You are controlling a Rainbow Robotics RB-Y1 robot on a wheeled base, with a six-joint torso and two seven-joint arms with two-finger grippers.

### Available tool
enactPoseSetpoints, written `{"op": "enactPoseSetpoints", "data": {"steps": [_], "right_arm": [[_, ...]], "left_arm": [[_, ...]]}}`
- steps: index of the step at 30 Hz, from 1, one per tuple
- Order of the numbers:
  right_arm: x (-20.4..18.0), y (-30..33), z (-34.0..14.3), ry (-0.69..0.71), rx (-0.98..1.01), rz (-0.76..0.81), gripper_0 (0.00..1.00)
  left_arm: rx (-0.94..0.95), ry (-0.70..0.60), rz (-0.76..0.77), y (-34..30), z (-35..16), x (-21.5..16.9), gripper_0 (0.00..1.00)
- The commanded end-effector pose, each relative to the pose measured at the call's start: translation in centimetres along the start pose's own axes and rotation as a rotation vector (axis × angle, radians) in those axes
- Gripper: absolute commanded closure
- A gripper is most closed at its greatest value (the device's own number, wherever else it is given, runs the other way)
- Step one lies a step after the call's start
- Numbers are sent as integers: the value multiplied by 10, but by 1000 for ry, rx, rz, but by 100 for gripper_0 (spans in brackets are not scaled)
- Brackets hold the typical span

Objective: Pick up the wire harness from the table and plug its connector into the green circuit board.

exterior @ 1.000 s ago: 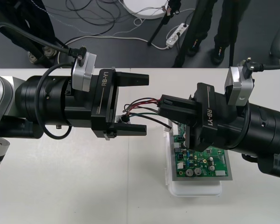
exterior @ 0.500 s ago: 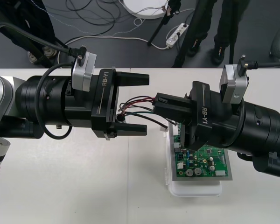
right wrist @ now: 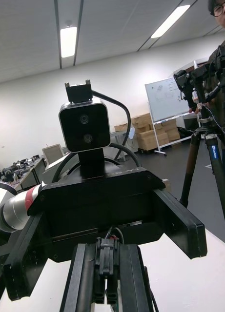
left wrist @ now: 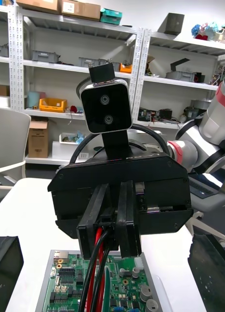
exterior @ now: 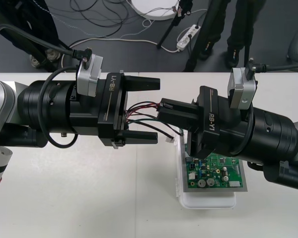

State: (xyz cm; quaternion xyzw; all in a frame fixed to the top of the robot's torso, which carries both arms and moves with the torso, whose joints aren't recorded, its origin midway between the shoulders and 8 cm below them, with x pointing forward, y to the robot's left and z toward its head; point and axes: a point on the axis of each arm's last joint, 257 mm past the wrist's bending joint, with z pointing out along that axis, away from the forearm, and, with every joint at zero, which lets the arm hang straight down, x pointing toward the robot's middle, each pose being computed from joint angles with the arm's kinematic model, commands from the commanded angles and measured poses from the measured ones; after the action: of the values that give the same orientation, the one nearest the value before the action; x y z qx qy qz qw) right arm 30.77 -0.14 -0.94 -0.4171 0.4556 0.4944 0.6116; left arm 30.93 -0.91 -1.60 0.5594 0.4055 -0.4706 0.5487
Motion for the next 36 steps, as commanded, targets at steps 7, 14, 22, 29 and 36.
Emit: {"op": "enactPoseSetpoints", "data": {"steps": [7,14,22,29,36], "right_arm": [[-4,10,2,30,-55,-59,100],[-4,8,-3,47,-55,-58,100],[-4,7,-3,45,-51,-57,100],[-5,7,-3,43,-52,-56,100],[-6,7,-2,40,-52,-54,100]], "left_arm": [[-23,-59,-7,13,4,-30,0],[-23,-59,-12,13,4,-30,0],[-24,-59,-12,14,4,-30,0],[-24,-59,-12,14,4,-30,0],[-24,-59,-10,14,4,-30,75]]}}
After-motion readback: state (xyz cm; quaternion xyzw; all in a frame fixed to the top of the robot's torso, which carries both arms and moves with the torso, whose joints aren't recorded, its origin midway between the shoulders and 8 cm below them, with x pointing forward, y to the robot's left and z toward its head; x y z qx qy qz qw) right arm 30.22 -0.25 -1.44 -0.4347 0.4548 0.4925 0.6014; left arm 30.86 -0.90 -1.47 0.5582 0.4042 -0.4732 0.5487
